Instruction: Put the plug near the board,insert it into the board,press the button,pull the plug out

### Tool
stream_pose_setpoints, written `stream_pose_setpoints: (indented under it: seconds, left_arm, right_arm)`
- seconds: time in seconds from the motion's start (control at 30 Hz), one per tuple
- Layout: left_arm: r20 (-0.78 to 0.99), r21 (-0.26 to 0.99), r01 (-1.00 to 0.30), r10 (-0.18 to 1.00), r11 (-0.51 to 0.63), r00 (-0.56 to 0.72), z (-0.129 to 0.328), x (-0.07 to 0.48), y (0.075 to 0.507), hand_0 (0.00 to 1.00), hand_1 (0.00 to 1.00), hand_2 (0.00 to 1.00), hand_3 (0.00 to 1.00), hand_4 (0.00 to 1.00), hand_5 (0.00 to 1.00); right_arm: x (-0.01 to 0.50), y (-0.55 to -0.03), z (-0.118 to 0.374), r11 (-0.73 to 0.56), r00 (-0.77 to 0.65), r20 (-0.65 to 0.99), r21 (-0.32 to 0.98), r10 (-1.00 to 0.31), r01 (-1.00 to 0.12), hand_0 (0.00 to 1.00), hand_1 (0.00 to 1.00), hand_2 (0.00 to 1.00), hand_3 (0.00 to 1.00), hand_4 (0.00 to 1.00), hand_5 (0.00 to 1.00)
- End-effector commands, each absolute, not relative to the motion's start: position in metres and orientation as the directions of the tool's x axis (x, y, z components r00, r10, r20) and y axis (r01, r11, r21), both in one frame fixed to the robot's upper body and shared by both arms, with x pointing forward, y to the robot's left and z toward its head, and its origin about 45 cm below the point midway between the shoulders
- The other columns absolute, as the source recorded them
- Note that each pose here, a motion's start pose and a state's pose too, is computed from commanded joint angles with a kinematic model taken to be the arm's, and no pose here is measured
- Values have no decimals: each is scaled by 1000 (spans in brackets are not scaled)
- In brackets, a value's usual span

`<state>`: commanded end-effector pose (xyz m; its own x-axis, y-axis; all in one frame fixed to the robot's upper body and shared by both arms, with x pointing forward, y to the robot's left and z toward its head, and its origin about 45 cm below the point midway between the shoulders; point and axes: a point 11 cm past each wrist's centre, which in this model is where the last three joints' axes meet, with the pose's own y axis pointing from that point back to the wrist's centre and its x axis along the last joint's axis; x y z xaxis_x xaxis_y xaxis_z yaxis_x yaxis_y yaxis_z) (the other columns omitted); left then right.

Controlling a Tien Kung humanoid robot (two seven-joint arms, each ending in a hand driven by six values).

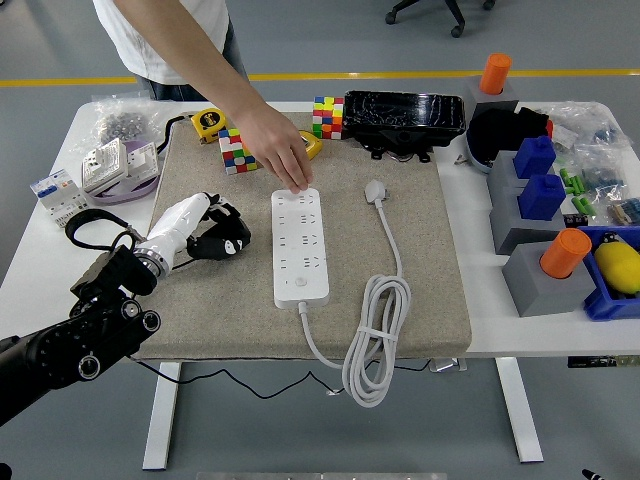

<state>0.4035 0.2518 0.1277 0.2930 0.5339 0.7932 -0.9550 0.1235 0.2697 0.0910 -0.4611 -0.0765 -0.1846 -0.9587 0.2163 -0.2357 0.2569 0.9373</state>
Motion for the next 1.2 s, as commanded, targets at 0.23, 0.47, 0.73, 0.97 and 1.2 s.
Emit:
stream_pose_setpoints:
  seconds: [0.23,0.47,0.73,0.97,1.2]
  left_arm:
    - [786,261,-959,551,113,279,133,403,253,774,801,797,798,937,204]
    - [702,199,-973,677,112,222,149,399,256,743,799,789,801,945,327]
    - [519,23,-1000,855,10,20,178,398,278,642,694,685,664,837,323]
    - [460,24,-997,886,-77,-57,181,398,302,615,638,591,585,791,286]
    - [425,31,-991,899,-128,-103,182,395,320,612,629,587,585,790,290]
  right_arm:
    - [89,-463,-76,260,-189,219,938,-957,-231,676,683,689,591,929,525]
    - [89,-460,-78,255,-190,213,939,-958,-232,676,683,688,592,929,525]
    - [90,-460,-77,256,-193,213,938,-958,-236,677,683,688,593,929,525]
    - [91,-459,-78,254,-193,211,938,-958,-235,676,682,688,593,929,524]
    - [95,-459,-76,255,-190,212,936,-959,-244,676,683,688,593,929,524]
